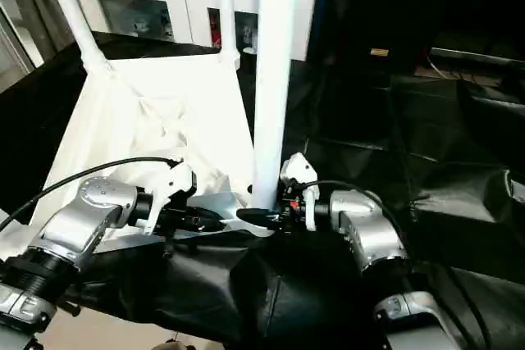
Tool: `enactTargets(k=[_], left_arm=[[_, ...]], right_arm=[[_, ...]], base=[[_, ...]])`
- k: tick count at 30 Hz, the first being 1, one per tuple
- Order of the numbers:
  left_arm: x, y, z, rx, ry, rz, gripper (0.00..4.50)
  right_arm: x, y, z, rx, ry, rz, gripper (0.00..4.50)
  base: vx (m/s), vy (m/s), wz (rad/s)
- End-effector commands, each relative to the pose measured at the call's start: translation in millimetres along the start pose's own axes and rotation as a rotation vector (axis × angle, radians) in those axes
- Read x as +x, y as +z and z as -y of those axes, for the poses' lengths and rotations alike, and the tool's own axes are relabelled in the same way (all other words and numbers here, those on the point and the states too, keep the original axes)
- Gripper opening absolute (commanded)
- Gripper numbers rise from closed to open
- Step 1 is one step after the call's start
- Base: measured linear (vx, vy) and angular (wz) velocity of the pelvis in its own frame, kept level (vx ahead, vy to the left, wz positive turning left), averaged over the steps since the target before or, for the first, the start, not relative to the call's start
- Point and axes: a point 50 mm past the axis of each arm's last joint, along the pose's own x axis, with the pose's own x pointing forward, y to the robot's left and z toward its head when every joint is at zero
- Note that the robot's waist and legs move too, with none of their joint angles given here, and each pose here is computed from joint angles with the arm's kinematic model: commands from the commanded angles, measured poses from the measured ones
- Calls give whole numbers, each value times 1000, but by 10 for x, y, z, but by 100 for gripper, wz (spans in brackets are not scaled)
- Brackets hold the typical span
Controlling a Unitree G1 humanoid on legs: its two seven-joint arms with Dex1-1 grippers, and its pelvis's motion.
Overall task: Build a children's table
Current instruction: Rotate leg to tighten
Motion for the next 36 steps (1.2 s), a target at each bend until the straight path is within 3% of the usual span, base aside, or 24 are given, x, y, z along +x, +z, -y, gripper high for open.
enactTargets(k=[1,6,9,13,15,18,23,33,36], left_arm=[[120,166,-72,18,93,58,0],[292,266,-207,-23,296,88,0],[397,370,-243,-32,381,105,0],[520,449,-204,-21,378,120,0],[561,459,-165,-12,342,129,0],[545,411,-117,18,286,120,0],[492,368,-102,22,249,121,0],[138,230,-19,74,9,76,0],[113,223,-14,72,-4,73,0]], right_arm=[[172,-184,-43,47,-113,-63,259],[339,-259,12,188,-385,-27,259],[474,-252,-5,226,-479,-22,259],[623,-186,-44,221,-509,-13,259],[669,-124,-78,145,-453,-5,259],[622,-102,-98,157,-332,19,329],[513,-74,-86,80,-229,3,365],[101,3,3,-12,53,-37,365],[91,1,7,-15,59,-44,365]], base=[[0,0,0],[0,0,0],[0,0,0],[0,0,0],[0,0,0],[0,0,0],[0,0,0],[0,0,0],[0,0,0]])
